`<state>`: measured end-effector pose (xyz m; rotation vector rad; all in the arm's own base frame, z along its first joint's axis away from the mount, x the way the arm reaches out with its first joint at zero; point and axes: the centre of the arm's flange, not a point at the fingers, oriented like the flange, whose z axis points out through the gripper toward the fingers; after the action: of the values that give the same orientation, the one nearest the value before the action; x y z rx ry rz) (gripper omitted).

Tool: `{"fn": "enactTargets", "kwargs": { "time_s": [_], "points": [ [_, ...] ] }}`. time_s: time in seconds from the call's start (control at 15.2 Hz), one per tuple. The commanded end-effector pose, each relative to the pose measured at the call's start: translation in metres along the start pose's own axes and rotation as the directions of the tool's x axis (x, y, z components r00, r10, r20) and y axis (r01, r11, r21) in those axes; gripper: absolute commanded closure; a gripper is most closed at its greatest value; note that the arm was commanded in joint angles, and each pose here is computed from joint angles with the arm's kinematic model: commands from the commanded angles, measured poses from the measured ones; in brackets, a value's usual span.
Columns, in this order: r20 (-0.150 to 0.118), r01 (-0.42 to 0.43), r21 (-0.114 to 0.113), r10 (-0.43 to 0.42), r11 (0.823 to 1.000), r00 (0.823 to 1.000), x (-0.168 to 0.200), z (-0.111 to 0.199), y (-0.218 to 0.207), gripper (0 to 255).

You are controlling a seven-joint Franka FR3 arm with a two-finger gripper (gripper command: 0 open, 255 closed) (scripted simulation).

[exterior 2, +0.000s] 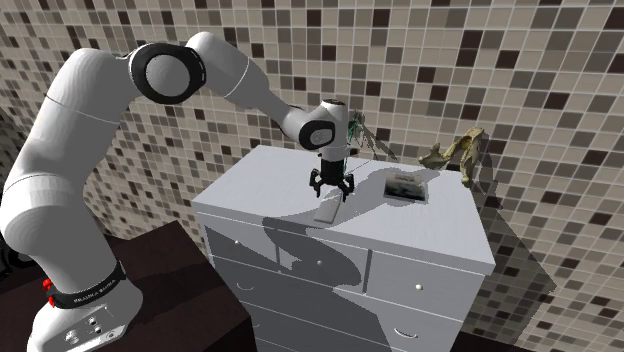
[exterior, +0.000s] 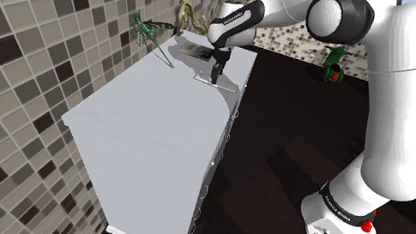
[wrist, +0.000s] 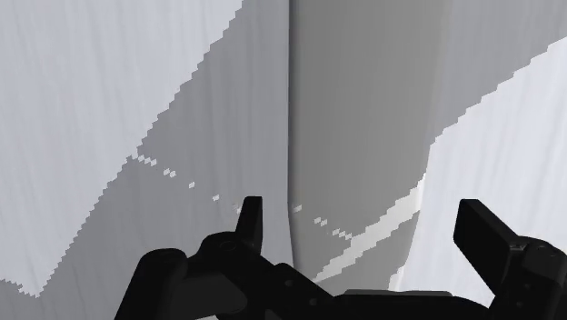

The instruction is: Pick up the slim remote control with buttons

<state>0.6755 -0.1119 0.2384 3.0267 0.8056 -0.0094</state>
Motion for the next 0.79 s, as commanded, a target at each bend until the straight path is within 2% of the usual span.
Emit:
{"fn": "enactTargets", "kwargs": {
  "time_s": [0.0, 0.2, 0.26, 0.73],
  "points": [
    [-0.001, 0.000, 0.000, 0.000, 1.000, 1.000, 0.0003, 0.0109, -0.0006, 0],
    [-0.001, 0.000, 0.000, 0.000, 1.000, 1.000, 0.0004, 0.0192, -0.0006, 0],
    [-0.001, 0.000, 0.000, 0.000, 1.000, 1.000, 0.0008, 0.0193, 0.0000, 255],
    [-0.001, 0.000, 0.000, 0.000, 1.000, 1.000, 0.0012, 0.0192, -0.0001, 255]
  ]
}}
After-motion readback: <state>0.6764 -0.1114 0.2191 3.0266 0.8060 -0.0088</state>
